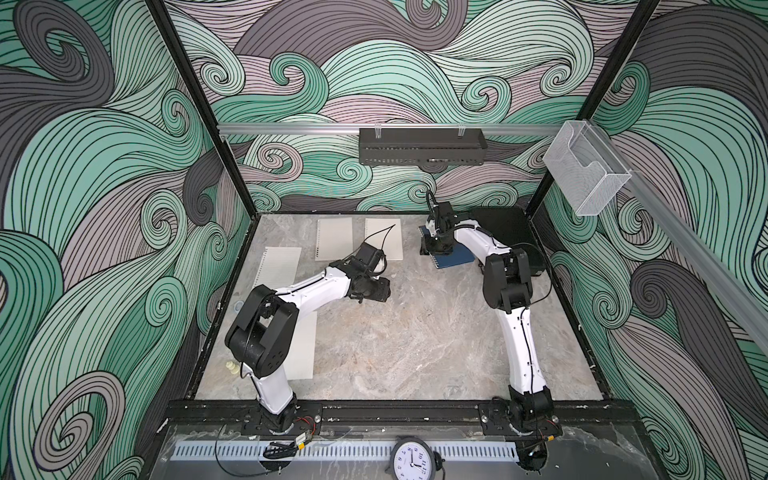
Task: Tear off pages from different notebooks
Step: Move the notebook to the center of the board.
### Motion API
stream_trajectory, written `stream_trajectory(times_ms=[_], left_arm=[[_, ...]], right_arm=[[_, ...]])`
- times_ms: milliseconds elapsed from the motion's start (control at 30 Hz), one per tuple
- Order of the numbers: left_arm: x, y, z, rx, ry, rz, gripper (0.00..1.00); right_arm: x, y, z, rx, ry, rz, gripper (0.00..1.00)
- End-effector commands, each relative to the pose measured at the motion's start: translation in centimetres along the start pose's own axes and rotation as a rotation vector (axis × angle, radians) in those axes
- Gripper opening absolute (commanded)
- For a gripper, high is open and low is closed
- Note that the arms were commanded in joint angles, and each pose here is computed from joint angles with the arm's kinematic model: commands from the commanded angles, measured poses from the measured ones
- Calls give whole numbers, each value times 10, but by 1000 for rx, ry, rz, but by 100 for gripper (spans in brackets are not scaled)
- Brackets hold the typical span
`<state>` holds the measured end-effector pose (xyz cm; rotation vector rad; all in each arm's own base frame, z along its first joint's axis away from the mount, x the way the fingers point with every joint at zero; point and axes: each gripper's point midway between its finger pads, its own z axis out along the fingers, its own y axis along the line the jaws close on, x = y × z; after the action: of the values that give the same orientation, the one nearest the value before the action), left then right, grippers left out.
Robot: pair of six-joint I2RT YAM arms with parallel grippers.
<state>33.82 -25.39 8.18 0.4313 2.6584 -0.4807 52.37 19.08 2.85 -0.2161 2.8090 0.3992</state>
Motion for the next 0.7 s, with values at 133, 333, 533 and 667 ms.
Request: stream_trajectory(times_ms=[133, 333, 533, 667], left_arm=[[-11, -12, -5, 18, -11, 31, 56], [-11, -16, -2, 32, 3, 38, 56], [-12, -19, 3, 41, 12, 25, 56], [-11, -17, 10, 22, 31, -9, 56]], right_arm=[[43, 32, -16, -81, 16, 38, 53], [52, 26, -37, -27, -30, 45, 55], [36, 0, -55, 56, -74, 37, 63], [25, -21, -56, 116, -66, 21, 71]])
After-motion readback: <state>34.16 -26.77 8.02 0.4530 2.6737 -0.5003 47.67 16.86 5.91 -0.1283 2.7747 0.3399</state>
